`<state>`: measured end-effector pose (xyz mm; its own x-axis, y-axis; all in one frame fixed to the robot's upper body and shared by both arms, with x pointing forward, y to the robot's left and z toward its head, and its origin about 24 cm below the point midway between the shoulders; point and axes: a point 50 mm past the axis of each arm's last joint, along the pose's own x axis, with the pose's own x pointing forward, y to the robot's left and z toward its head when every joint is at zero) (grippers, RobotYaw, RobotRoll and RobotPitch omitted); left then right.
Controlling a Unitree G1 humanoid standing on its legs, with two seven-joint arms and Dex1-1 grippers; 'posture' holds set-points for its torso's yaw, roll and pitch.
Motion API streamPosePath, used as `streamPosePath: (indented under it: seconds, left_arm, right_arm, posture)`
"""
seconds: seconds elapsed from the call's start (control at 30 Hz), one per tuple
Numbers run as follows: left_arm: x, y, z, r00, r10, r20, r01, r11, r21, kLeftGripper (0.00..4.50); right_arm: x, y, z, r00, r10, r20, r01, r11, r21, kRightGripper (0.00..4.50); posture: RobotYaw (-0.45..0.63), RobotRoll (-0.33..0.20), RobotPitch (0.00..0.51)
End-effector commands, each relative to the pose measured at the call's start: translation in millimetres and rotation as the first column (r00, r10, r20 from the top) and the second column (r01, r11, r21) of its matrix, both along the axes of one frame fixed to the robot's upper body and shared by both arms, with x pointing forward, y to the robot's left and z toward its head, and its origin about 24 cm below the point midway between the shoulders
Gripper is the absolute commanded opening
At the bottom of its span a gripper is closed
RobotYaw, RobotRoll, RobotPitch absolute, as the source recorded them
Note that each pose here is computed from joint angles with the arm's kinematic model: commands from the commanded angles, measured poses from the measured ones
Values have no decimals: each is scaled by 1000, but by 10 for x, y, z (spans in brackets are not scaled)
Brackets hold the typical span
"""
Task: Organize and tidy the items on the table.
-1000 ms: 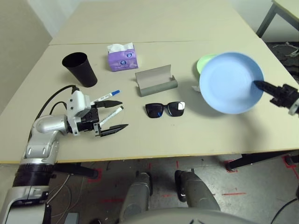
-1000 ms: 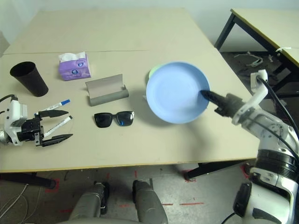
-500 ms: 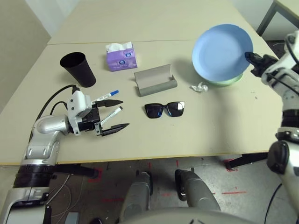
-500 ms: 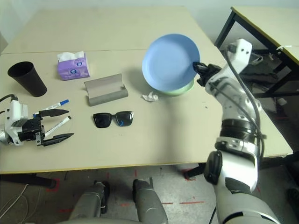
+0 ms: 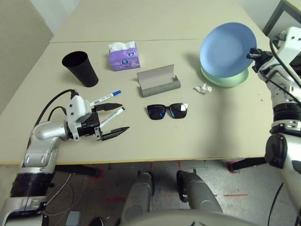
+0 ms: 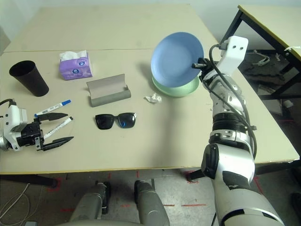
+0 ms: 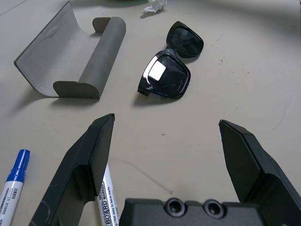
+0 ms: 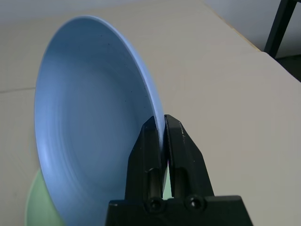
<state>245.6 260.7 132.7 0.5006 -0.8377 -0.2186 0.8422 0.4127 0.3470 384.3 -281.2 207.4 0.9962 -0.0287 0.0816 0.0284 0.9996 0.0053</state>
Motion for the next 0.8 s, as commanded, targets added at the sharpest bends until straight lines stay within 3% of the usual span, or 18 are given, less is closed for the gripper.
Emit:
streamPosePath:
  seconds: [0.03,0.4,0.5,0.8]
  left_arm:
    - [-14,11,6,1000,1,8,-1,1000,12,4500]
    - [48,3,72,998,21,56,-20,1000,-10,4500]
    - [50,12,66,998,23,54,-23,1000,-8,4500]
    - [63,0,55,998,22,52,-21,1000,-10,4500]
  right_arm:
    - [-32,-54,-61,999,-20,-41,18,999,-31,14]
    - [-103,-60,-89,994,2,-111,-8,998,-55,14]
    - [-128,-52,-97,994,5,-109,-8,1000,-24,811]
    - [-167,3,-90,994,38,-106,-38,999,0,4016]
  posture:
    - [-104,0,182]
    - [-117,0,185]
    - [-120,0,186]
    - [-123,0,189]
